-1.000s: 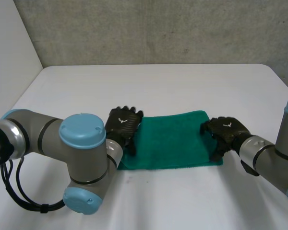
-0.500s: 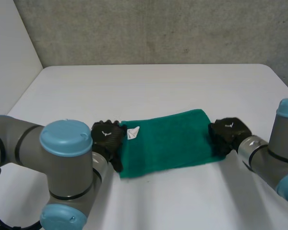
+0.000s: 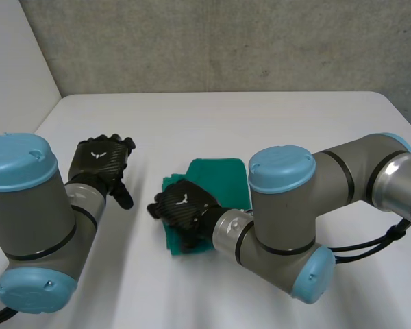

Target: Fold the towel.

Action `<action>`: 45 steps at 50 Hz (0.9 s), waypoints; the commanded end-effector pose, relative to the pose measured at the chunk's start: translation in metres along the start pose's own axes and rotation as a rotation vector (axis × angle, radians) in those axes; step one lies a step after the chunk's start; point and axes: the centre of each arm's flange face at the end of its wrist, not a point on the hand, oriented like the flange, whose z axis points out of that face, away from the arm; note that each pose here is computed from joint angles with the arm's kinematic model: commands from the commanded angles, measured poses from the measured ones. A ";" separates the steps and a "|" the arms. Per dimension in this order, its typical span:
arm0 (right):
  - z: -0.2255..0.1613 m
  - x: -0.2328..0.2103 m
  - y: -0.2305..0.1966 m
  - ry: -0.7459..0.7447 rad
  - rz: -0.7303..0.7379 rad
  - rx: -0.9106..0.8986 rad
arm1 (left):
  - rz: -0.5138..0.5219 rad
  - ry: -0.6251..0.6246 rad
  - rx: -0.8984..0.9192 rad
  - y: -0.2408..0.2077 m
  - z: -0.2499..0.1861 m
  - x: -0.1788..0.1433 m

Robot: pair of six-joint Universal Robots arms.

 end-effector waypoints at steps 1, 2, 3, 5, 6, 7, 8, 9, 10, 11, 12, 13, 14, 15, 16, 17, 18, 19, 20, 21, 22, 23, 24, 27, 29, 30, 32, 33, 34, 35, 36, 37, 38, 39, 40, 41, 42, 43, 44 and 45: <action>-0.015 0.042 -0.020 0.270 0.091 0.005 | -0.053 0.032 0.046 -0.007 0.006 0.012; -0.015 0.042 -0.020 0.270 0.091 0.005 | -0.067 0.066 0.068 -0.012 0.006 0.022; -0.020 0.048 -0.025 0.286 0.117 0.023 | -0.073 0.090 0.077 -0.013 0.005 0.028; -0.034 0.068 -0.027 0.330 0.242 0.052 | -0.087 0.129 0.097 -0.018 0.004 0.038; -0.037 0.072 -0.025 0.336 0.275 0.053 | -0.096 0.145 0.103 -0.019 0.004 0.041; -0.039 0.076 -0.022 0.342 0.308 0.051 | -0.109 0.180 0.109 -0.020 0.005 0.050; -0.044 0.084 -0.017 0.350 0.365 0.049 | -0.109 0.180 0.109 -0.020 0.005 0.050; -0.047 0.088 -0.015 0.355 0.385 0.051 | -0.132 0.226 0.119 -0.022 0.009 0.062; -0.050 0.092 -0.014 0.361 0.404 0.054 | -0.139 0.246 0.125 -0.023 0.010 0.067; -0.053 0.097 -0.013 0.370 0.421 0.054 | -0.145 0.268 0.126 -0.023 0.011 0.073; -0.059 0.106 -0.006 0.403 0.448 0.042 | -0.153 0.288 0.131 -0.024 0.012 0.079; -0.062 0.111 -0.002 0.419 0.456 0.034 | -0.161 0.332 0.134 -0.023 0.015 0.090; -0.065 0.116 0.002 0.434 0.465 0.028 | -0.165 0.348 0.137 -0.023 0.018 0.094; -0.067 0.121 0.005 0.449 0.471 0.020 | -0.167 0.365 0.135 -0.021 0.021 0.098; -0.071 0.130 0.011 0.475 0.483 0.010 | -0.168 0.384 0.136 -0.020 0.024 0.102; -0.072 0.134 0.013 0.486 0.487 0.008 | -0.166 0.415 0.131 -0.016 0.032 0.109; -0.073 0.137 0.015 0.495 0.490 0.007 | -0.165 0.428 0.123 -0.012 0.036 0.112; -0.074 0.140 0.015 0.500 0.493 0.005 | -0.163 0.436 0.118 -0.010 0.040 0.115; -0.075 0.143 0.017 0.505 0.499 0.002 | -0.162 0.439 0.113 -0.007 0.044 0.117; -0.075 0.144 0.017 0.507 0.498 0.001 | -0.153 0.438 0.096 0.002 0.051 0.121; -0.074 0.145 0.017 0.506 0.496 0.004 | -0.150 0.436 0.088 0.005 0.054 0.122; -0.074 0.145 0.017 0.506 0.496 0.004 | -0.149 0.433 0.082 0.008 0.057 0.123; -0.073 0.144 0.016 0.502 0.495 0.004 | -0.147 0.426 0.072 0.013 0.063 0.124; -0.067 0.146 0.018 0.492 0.489 0.002 | -0.144 0.413 0.061 0.018 0.069 0.123; -0.063 0.148 0.020 0.490 0.484 -0.005 | -0.145 0.382 0.041 0.025 0.078 0.115; -0.061 0.150 0.021 0.491 0.481 -0.010 | -0.145 0.369 0.031 0.028 0.081 0.111; -0.056 0.153 0.023 0.489 0.471 -0.017 | -0.132 0.338 0.000 0.035 0.087 0.101; -0.054 0.154 0.024 0.490 0.470 -0.022 | -0.119 0.333 -0.013 0.037 0.087 0.099; -0.053 0.154 0.024 0.488 0.470 -0.023 | -0.107 0.326 -0.024 0.039 0.088 0.097; -0.049 0.154 0.025 0.480 0.473 -0.031 | -0.092 0.323 -0.036 0.041 0.088 0.095; -0.047 0.151 0.025 0.473 0.472 -0.034 | -0.060 0.311 -0.061 0.046 0.087 0.091; -0.043 0.148 0.025 0.460 0.470 -0.036 | -0.044 0.307 -0.075 0.049 0.086 0.090; -0.040 0.144 0.024 0.448 0.467 -0.036 | -0.030 0.300 -0.086 0.052 0.085 0.089; -0.032 0.135 0.024 0.420 0.463 -0.047 | -0.017 0.294 -0.097 0.054 0.083 0.088; -0.028 0.131 0.025 0.409 0.463 -0.057 | 0.005 0.282 -0.115 0.058 0.080 0.085; -0.025 0.127 0.025 0.395 0.464 -0.066 | 0.015 0.275 -0.124 0.060 0.078 0.084; -0.023 0.125 0.027 0.387 0.468 -0.080 | 0.020 0.270 -0.132 0.061 0.076 0.083; -0.018 0.120 0.032 0.369 0.478 -0.108 | 0.024 0.263 -0.137 0.061 0.075 0.081; -0.016 0.118 0.034 0.363 0.481 -0.120 | 0.028 0.252 -0.147 0.061 0.070 0.078; -0.015 0.116 0.036 0.355 0.486 -0.133 | 0.030 0.247 -0.154 0.062 0.068 0.077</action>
